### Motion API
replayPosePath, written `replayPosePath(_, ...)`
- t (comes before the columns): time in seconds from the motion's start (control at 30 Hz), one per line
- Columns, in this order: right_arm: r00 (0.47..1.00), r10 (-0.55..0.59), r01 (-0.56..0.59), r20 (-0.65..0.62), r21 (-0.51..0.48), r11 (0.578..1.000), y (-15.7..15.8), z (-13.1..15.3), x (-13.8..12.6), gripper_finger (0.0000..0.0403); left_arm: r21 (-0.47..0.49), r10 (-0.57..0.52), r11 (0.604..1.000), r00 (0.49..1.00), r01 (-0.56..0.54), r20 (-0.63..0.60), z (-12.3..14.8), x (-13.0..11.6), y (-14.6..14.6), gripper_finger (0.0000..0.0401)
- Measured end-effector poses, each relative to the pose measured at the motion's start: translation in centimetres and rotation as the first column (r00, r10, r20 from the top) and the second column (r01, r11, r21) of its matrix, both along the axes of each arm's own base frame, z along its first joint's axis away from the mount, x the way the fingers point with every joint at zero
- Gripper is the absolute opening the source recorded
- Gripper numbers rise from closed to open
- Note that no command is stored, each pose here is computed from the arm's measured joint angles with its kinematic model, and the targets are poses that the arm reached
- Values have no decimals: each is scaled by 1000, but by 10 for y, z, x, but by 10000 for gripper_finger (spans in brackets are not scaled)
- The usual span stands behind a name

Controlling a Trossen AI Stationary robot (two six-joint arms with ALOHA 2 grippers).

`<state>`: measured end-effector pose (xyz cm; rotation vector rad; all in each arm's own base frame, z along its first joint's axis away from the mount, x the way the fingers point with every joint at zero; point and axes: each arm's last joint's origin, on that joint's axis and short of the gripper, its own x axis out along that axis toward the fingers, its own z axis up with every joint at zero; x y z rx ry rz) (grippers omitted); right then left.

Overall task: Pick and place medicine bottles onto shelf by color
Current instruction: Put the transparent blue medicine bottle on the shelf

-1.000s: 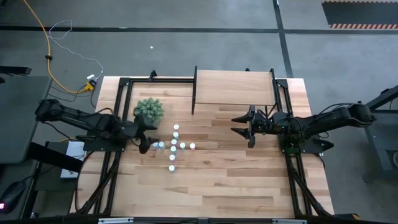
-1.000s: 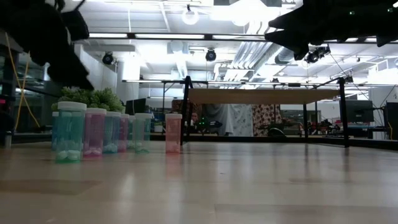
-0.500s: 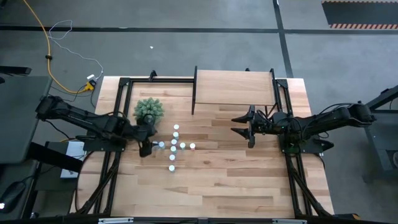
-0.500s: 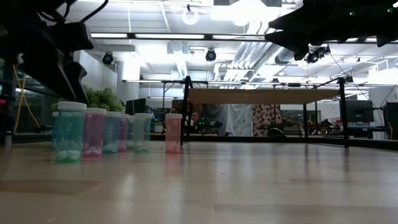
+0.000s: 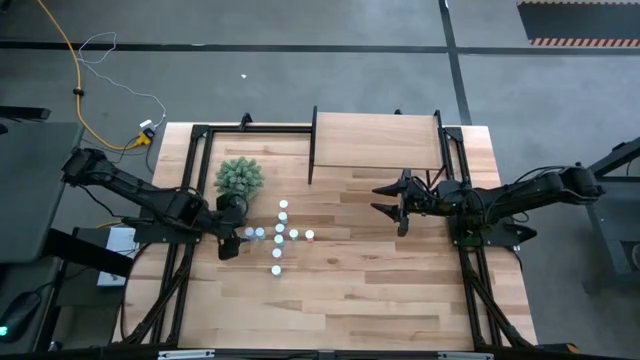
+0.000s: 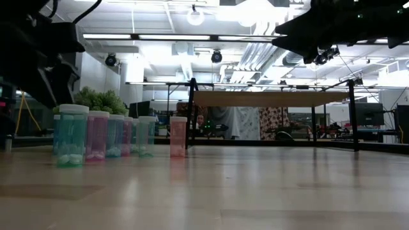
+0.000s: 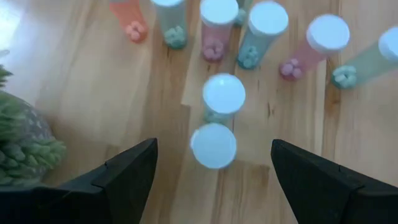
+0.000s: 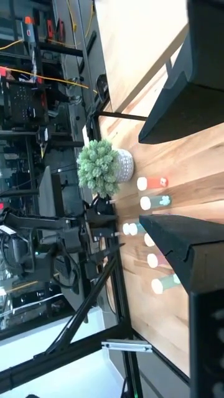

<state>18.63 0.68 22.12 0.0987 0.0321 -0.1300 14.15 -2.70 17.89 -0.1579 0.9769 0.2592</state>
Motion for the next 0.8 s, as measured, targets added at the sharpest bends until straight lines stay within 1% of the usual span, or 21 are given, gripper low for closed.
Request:
replayPosePath(0.1,1000,0,0,0,0,1000,0,0,0,188,8,-14,1000,1000,14,-20,-3,2,-3,301)
replayPosePath(0.2,1000,-3,3,1,2,1000,0,0,0,188,48,-16,999,999,19,-52,-8,5,-3,294)
replayPosePath(0.47,1000,-3,3,0,3,1000,0,0,0,188,98,-35,994,990,49,-140,-21,13,-4,280)
replayPosePath(0.6,1000,-3,3,-1,0,1000,0,0,0,188,139,-34,989,991,52,-129,-23,17,-4,280)
replayPosePath(0.7,1000,-3,3,-4,0,1000,0,0,0,188,159,-59,984,992,76,-107,-22,20,-5,280)
replayPosePath(0.8,1000,-3,3,-5,0,1000,0,0,0,188,157,-79,983,993,93,-91,-21,22,-5,280)
